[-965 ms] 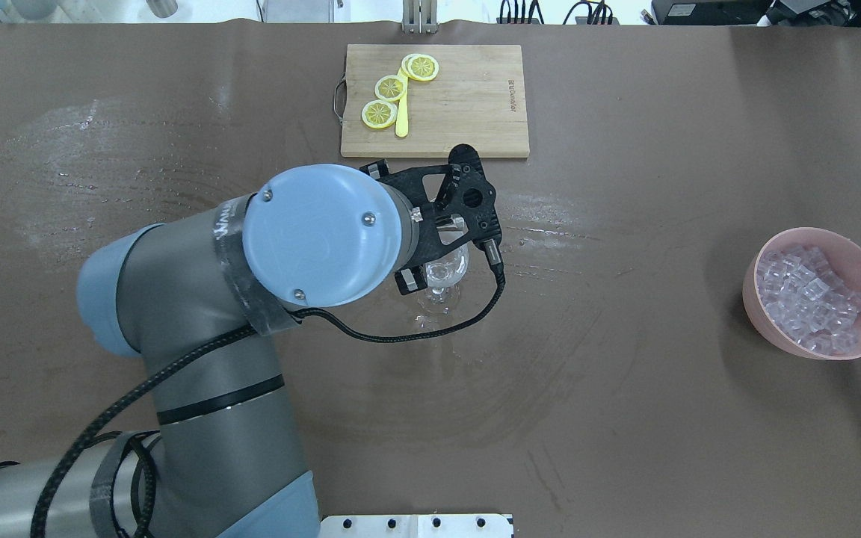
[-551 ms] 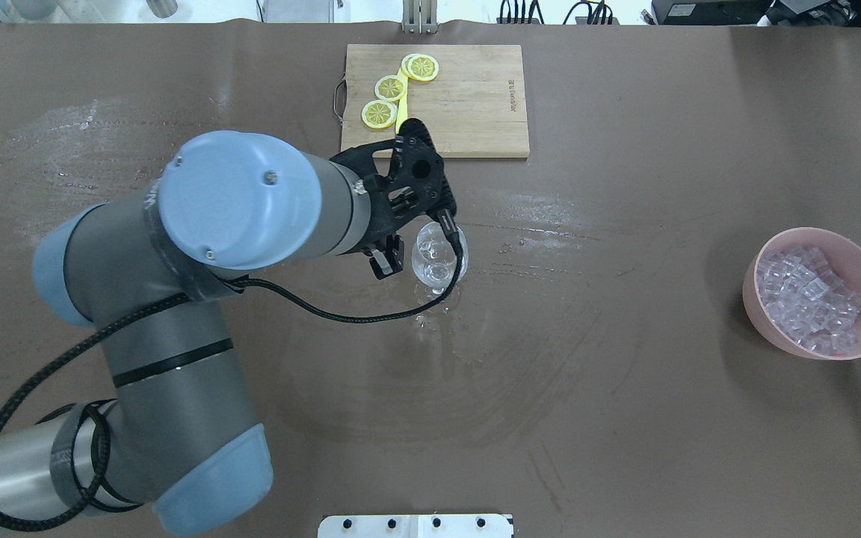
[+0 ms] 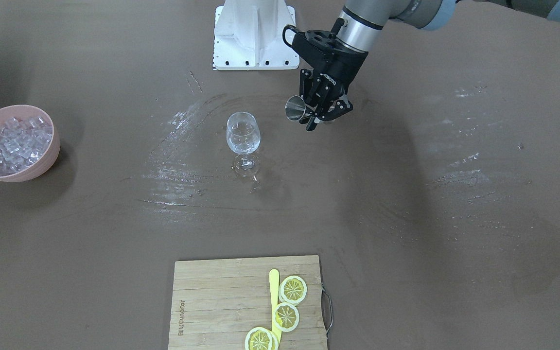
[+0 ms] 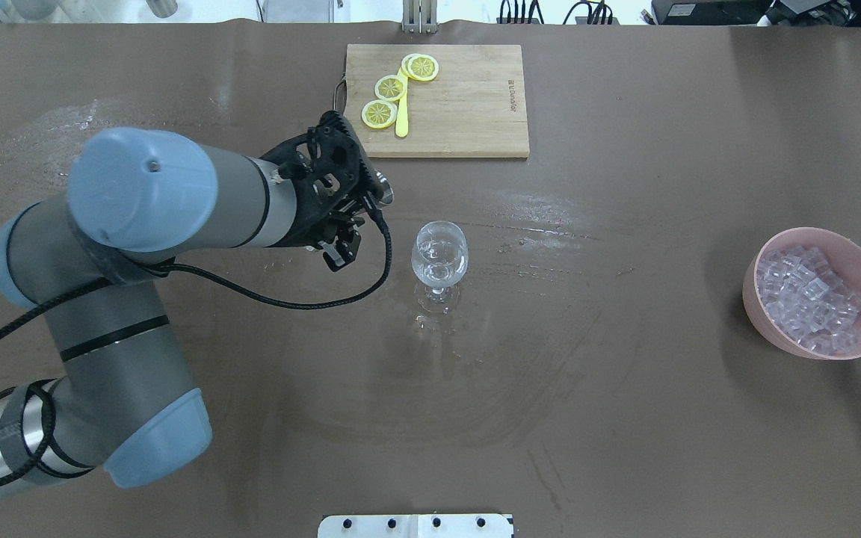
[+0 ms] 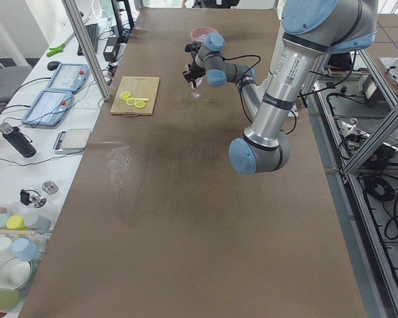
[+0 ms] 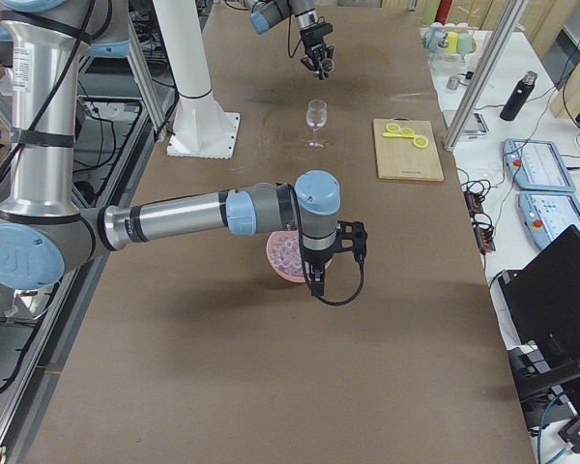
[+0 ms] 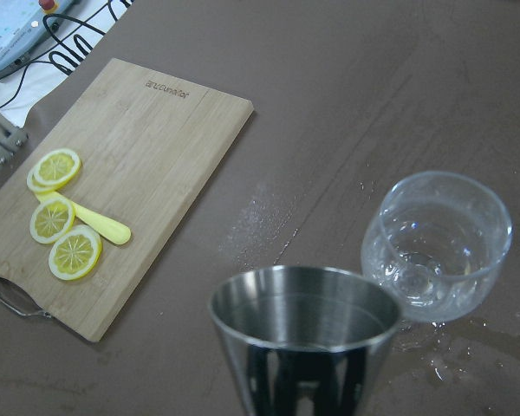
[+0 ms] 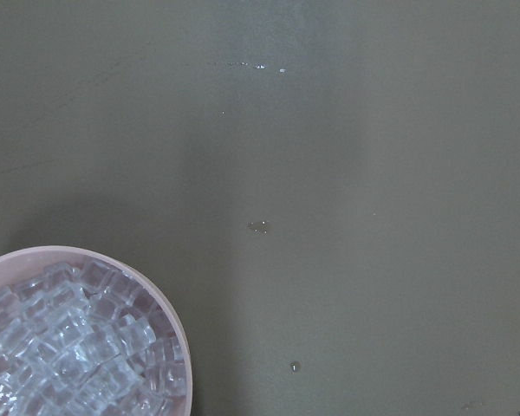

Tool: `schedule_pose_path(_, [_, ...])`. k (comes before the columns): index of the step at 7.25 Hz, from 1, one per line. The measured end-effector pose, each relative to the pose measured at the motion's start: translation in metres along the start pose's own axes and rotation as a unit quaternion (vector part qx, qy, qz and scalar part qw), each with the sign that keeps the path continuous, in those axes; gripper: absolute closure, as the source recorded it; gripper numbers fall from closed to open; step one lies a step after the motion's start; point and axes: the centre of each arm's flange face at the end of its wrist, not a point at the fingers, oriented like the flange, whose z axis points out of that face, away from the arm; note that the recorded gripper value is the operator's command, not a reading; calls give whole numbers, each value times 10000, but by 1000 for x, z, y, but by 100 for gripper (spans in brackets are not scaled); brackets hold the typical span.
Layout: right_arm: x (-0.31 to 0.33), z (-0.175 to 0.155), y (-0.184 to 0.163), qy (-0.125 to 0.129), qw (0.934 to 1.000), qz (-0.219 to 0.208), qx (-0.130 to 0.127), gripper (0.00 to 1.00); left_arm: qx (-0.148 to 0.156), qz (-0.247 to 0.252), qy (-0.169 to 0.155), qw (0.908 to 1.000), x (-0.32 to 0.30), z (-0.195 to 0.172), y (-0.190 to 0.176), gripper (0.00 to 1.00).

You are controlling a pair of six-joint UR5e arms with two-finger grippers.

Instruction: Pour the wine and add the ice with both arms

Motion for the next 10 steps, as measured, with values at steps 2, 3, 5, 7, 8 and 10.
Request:
schedule_pose_path(2, [0,0,0,2,10000,-4,-1,0,619,-551,217,9963,-21,-7,70,100])
schedule_pose_path(3, [0,0,0,1,10000,-9,3,0,958,-778,264,9920,-34,-7,104,100])
schedule_pose_path(5, [-1,-1,0,0,10000,-22,12,0,1719,-1067,71,9793,-70,13,177,100])
schedule_pose_path(7, [-1,-1,0,0,10000,-25,18,0,2294,-1287,-319,9643,-101,30,232,100])
schedule_pose_path(8, [-2,-2,0,-1,10000,-31,24,0,2530,-1508,-681,9532,-112,31,243,100])
schedule_pose_path(10, [-2,-2,0,-2,10000,-34,28,0,2864,-1876,-1487,9277,-128,31,249,100])
